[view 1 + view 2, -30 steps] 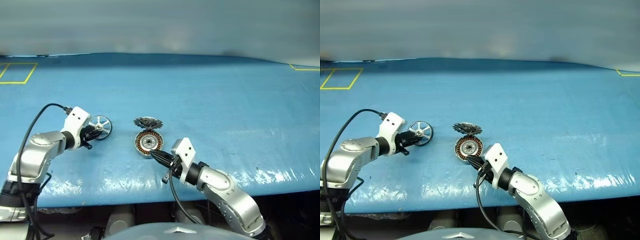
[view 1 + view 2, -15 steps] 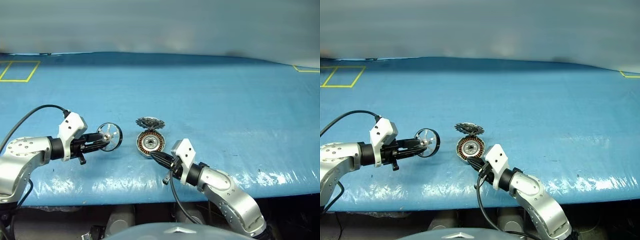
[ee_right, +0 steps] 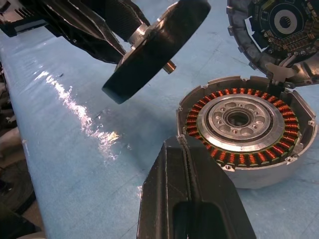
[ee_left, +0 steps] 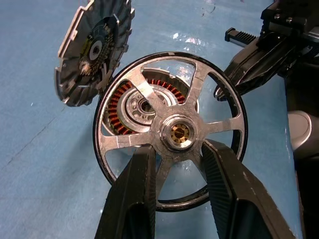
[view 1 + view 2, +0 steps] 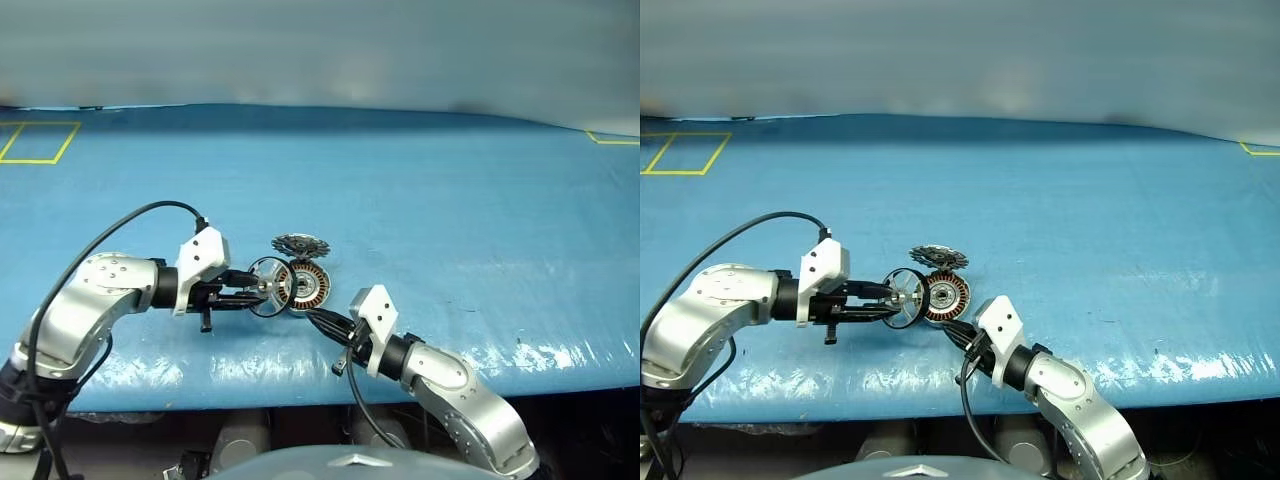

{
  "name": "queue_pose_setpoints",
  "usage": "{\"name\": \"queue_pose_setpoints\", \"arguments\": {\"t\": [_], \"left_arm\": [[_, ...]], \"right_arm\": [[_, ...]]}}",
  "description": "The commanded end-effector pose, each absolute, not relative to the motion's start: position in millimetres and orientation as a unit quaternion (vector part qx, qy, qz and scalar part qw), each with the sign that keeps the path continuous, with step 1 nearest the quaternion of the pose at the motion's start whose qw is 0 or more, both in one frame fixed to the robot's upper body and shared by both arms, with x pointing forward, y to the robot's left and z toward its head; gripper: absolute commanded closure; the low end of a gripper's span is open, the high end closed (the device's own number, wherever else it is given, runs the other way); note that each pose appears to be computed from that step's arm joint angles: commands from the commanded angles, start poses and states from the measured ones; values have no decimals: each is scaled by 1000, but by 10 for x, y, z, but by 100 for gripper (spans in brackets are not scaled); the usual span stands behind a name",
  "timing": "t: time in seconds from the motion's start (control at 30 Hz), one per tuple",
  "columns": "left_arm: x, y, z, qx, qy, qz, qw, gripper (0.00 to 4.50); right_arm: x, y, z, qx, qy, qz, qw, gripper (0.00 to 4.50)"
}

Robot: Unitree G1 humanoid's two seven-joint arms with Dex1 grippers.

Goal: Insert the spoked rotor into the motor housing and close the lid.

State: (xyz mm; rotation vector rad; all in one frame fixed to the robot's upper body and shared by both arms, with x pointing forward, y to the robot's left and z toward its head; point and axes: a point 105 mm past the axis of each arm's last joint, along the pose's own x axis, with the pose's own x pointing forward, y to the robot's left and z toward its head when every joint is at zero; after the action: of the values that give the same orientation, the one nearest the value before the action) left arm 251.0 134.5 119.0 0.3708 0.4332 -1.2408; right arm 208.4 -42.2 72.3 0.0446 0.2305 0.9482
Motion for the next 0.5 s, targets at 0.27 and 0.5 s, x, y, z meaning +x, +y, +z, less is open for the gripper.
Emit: {"name": "queue_pose_setpoints", "arguments": {"t": [0.27, 0.5], "left_arm": [[2722, 1096, 1145, 211, 186, -591, 756, 339], [2834, 970, 1125, 221, 186, -599, 747, 339]], "right_arm": [[2077, -496, 867, 67, 52, 439, 894, 450], [2098, -664, 731, 53, 37, 410, 910, 450]]}}
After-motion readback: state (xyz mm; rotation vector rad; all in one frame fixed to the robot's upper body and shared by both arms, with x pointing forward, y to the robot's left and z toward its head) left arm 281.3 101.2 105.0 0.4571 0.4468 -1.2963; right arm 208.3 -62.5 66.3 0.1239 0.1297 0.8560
